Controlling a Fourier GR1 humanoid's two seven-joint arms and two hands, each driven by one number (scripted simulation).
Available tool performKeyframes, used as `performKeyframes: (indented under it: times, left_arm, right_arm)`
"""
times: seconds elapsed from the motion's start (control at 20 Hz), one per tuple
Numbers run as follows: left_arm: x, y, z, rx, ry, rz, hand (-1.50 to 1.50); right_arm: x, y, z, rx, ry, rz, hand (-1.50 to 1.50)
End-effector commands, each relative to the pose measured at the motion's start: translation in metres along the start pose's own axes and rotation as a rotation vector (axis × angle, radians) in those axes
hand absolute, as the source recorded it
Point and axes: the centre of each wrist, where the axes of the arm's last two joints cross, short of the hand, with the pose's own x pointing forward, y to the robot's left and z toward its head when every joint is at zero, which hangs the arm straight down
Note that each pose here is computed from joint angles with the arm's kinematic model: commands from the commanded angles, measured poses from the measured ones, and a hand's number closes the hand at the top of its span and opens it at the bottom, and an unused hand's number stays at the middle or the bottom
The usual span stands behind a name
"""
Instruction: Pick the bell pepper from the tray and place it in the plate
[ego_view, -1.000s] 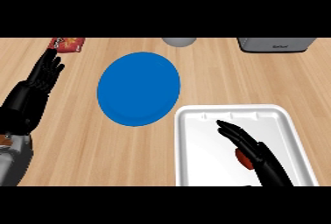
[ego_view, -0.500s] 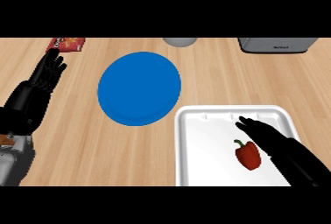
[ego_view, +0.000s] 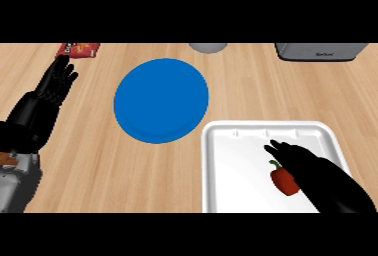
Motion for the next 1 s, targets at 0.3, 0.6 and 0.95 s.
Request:
performKeyframes:
  times: [0.3,0.6,0.95]
  left_arm:
    - [0.001,0.005,0.001,-0.005,-0.002,0.015,0.00]
    - [0.007,-0.007,-0.003,0.012,0.010,0.002,0.00]
    - [-0.005,0.007,-0.003,-0.001,0.004,0.005,0.00]
  right_arm:
    - [-0.003,0.020,-0.045,0.029,0.159,0.095,-1.50]
    - [-0.040,0.015,-0.042,0.040,0.192,0.081,-1.50]
    - [-0.025,0.047,-0.061,0.112,0.189,0.089,-1.50]
